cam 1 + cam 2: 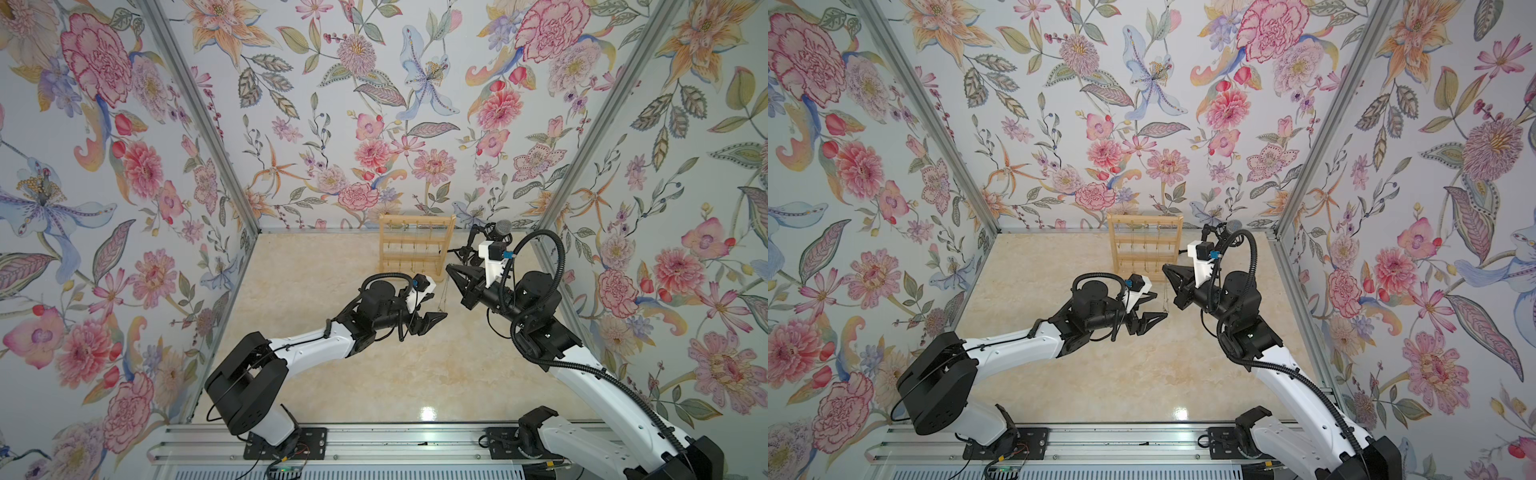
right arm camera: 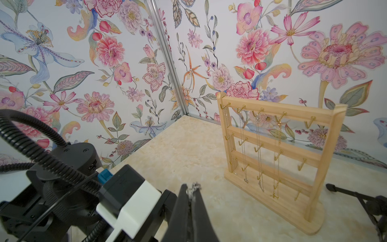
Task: Take the necklace off the jewelry display stand
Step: Place the necklace at the center of the board.
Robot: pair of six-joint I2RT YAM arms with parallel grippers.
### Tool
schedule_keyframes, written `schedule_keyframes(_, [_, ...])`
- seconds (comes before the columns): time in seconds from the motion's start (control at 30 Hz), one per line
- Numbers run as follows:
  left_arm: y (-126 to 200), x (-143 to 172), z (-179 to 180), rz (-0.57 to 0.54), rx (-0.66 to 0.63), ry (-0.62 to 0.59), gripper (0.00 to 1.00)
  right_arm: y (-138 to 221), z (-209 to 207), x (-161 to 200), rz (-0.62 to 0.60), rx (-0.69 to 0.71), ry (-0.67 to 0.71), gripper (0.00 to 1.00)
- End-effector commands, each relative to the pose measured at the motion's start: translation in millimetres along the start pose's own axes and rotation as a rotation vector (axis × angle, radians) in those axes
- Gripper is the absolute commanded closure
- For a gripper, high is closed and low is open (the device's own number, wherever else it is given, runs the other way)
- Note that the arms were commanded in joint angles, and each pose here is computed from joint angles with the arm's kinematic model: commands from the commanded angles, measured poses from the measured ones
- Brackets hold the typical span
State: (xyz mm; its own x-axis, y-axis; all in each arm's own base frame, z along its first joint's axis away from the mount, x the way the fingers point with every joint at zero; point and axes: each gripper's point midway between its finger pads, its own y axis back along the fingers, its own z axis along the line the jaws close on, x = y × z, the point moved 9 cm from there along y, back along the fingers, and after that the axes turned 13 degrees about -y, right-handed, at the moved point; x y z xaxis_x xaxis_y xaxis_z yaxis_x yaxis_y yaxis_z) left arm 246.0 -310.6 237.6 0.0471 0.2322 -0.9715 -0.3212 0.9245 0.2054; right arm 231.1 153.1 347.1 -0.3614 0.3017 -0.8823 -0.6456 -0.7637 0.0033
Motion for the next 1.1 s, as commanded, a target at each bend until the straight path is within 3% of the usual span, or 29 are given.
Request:
schedule_keyframes(0.0, [-9.6, 0.3, 2.6, 0.025, -0.015, -0.041, 0.29, 2.8, 2.0, -0.1, -0.016, -0.027, 0.001, 1.00])
schedule_keyframes(0.23, [-18.3, -2.2, 2.6, -0.002, 0.033, -0.046, 0.32, 2.4, 0.5, 0.4, -0.020, -0.035, -0.006, 1.00])
schedule_keyframes(0.6, [-32.8, -1.1, 7.3, -0.003, 0.051, -0.044, 0.46, 4.8, -1.0, -0.2, -0.031, -0.041, -0.015, 1.00])
schedule_keyframes(0.93, [-40.3, -2.2, 9.3, -0.017, 0.063, -0.032, 0.65, 6.2, -4.3, -0.8, -0.041, -0.035, -0.024, 1.00])
schedule_keyframes(1.07, [-41.7, -2.2, 9.4, -0.025, 0.066, -0.028, 0.67, 6.5, -4.0, -0.7, -0.041, -0.039, -0.025, 1.00])
